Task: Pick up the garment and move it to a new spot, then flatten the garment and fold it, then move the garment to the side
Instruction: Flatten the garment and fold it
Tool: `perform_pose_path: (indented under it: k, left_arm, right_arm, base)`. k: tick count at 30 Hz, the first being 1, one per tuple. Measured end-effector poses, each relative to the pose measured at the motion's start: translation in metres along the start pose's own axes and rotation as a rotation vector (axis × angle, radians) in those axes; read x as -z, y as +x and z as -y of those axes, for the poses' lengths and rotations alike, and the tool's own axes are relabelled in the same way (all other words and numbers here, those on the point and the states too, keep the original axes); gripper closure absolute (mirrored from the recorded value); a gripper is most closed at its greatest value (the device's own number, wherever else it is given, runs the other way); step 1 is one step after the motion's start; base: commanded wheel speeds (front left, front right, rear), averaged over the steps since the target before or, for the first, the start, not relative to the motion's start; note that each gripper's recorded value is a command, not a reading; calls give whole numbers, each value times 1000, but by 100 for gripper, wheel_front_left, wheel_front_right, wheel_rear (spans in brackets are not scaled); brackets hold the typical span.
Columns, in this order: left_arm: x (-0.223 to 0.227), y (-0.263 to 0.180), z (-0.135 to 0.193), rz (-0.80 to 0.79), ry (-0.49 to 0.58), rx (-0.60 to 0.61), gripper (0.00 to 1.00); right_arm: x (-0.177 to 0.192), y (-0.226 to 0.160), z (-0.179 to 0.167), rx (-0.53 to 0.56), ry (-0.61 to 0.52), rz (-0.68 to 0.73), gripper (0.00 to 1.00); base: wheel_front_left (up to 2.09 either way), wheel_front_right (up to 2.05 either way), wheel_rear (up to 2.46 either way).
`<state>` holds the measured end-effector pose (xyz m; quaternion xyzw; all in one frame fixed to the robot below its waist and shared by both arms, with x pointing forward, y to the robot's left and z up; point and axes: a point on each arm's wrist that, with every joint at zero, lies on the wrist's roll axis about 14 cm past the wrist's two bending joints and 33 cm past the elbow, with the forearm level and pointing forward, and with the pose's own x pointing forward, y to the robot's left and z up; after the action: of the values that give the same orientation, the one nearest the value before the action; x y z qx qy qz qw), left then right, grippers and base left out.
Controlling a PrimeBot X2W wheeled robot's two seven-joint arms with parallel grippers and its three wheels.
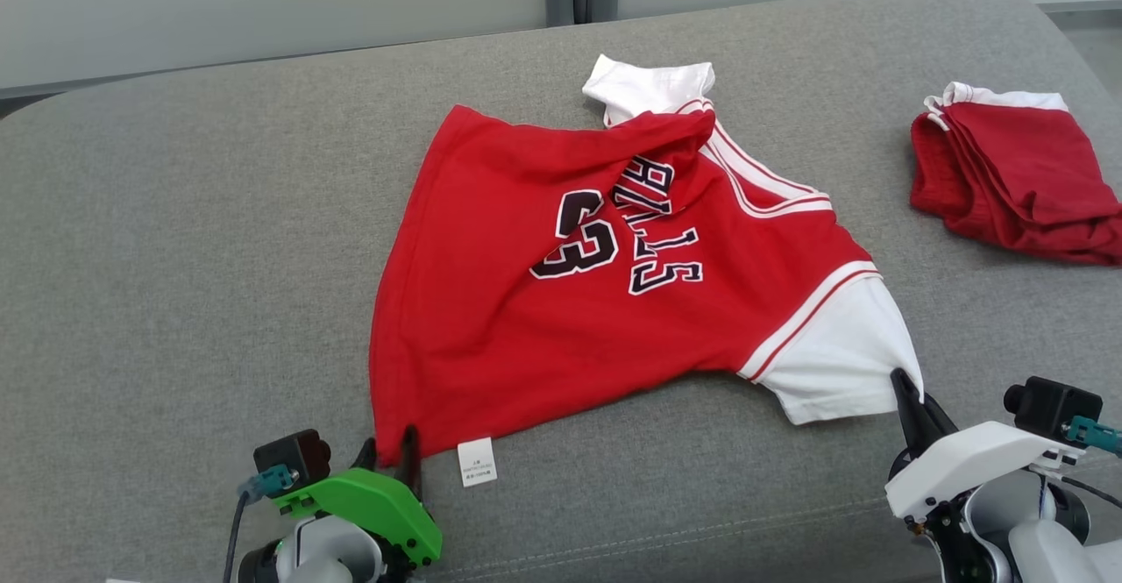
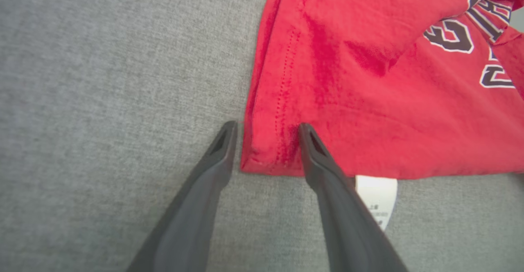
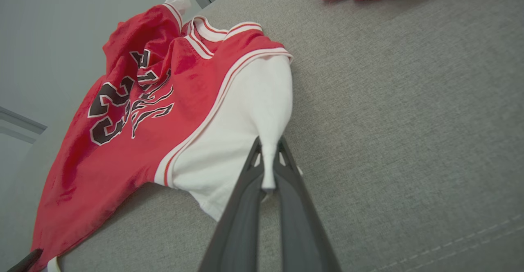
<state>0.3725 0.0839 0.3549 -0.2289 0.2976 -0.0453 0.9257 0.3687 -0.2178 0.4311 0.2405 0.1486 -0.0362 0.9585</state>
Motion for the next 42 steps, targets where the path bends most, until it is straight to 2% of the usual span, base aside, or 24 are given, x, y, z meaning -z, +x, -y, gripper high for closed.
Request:
perform_pose_path:
  k: [1,2,9,15,21,29,35,42]
  left_arm:
    - [1,1,2,-5,5,7,87]
    - [2,2,3,-10,10,13,100]
    - [6,1,16,-18,-7,57,100]
    - [-23,-4,32,96,-84,117,100]
    - [-70,-17,53,253,-171,199,100]
    - [-156,-63,80,491,-236,331,100]
    - [-225,-96,114,567,-215,439,100]
    - [-296,-106,147,597,-117,475,100]
  right_arm:
    - [0,0,0,0,-3,0,100]
    - [-1,-1,0,0,-3,2,100]
    - [-6,-2,-3,-8,-3,19,100]
    - [-25,-3,-12,-41,12,74,100]
    - [-66,-5,-31,-108,47,189,100]
    - [-149,-22,-65,-234,81,400,100]
    - [-205,-26,-102,-331,38,471,100]
    - [-253,-4,-138,-360,-22,461,100]
  base:
    - [0,0,0]
    - [0,0,0]
    - [0,0,0]
    - [0,0,0]
    - [0,0,0]
    - [0,0,0]
    - [0,0,0]
    - [0,0,0]
